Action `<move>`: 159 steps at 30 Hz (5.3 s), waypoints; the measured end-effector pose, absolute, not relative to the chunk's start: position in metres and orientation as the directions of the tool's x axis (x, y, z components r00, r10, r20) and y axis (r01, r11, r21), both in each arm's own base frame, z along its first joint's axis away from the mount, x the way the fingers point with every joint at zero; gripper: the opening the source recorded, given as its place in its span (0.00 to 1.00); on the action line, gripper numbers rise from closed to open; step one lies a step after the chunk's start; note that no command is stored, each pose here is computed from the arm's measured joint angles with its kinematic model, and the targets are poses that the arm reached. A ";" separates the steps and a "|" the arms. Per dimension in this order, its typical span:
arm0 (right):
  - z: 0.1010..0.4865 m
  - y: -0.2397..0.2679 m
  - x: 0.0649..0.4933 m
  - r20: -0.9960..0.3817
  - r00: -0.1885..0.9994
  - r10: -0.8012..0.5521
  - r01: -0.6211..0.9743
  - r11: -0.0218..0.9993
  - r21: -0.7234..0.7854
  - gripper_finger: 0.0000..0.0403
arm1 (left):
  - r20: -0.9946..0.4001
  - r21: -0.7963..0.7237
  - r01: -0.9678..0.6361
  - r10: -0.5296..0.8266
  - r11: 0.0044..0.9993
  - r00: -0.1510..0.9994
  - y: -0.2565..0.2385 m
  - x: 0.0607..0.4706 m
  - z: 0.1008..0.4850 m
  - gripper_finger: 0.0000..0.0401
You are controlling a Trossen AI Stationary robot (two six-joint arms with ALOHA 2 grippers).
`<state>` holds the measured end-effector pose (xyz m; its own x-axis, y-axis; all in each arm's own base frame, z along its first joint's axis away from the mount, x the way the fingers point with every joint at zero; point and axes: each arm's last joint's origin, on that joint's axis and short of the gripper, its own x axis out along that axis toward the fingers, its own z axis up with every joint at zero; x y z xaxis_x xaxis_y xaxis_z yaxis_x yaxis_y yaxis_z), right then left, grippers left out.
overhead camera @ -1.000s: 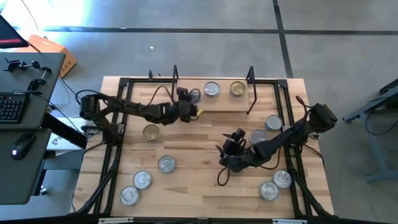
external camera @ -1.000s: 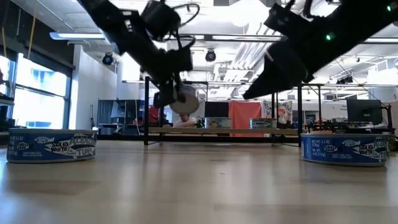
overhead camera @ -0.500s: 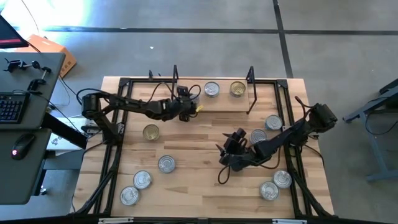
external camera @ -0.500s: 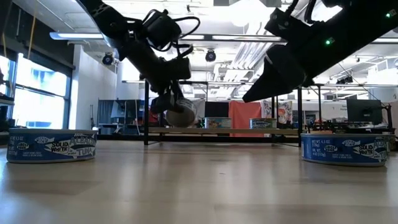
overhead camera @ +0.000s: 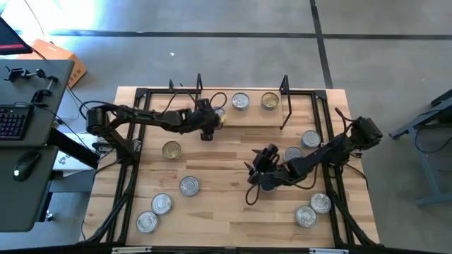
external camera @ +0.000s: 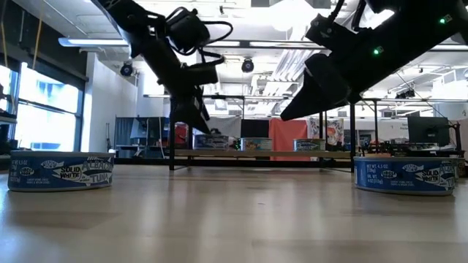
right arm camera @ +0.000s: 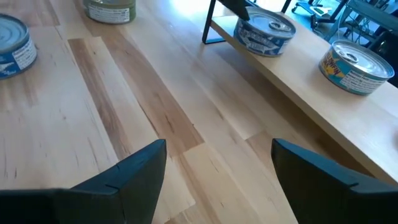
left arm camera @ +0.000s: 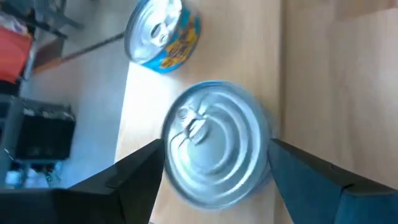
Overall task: Stack canned seafood by type on shelf
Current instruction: Put the blue tuna can on the shelf, then adjust the yellow-blue tuna can on the shelf
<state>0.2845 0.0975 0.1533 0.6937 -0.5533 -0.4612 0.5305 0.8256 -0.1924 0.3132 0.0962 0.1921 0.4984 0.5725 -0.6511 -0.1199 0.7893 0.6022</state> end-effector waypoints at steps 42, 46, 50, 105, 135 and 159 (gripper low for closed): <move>0.154 0.094 0.287 -0.471 0.699 -0.539 0.527 0.832 -0.171 0.70 | -0.635 0.572 -0.169 0.564 0.802 0.528 0.148 0.314 0.182 0.45; 0.154 0.092 0.288 -0.472 0.698 -0.539 0.530 0.832 -0.166 0.70 | -0.592 0.568 -0.205 0.569 0.797 0.571 0.141 0.317 0.195 0.43; 0.154 0.089 0.289 -0.472 0.693 -0.545 0.538 0.827 -0.164 0.70 | -0.619 0.522 -0.193 0.525 0.831 0.584 0.136 0.318 0.192 0.38; 0.217 -0.004 0.338 -0.535 0.772 -0.343 0.394 0.919 -0.021 0.49 | -0.582 0.560 -0.238 0.582 0.793 0.568 0.055 0.295 0.246 0.02; 0.190 -0.154 0.378 -0.728 0.540 -0.423 0.577 0.815 -0.046 0.00 | -0.517 0.421 -0.531 0.675 0.736 0.526 -0.050 0.173 0.240 0.02; 0.222 -0.115 0.380 -0.564 0.593 -0.575 0.600 0.782 -0.166 0.00 | -0.484 0.402 -0.518 0.656 0.755 0.579 -0.063 0.168 0.241 0.02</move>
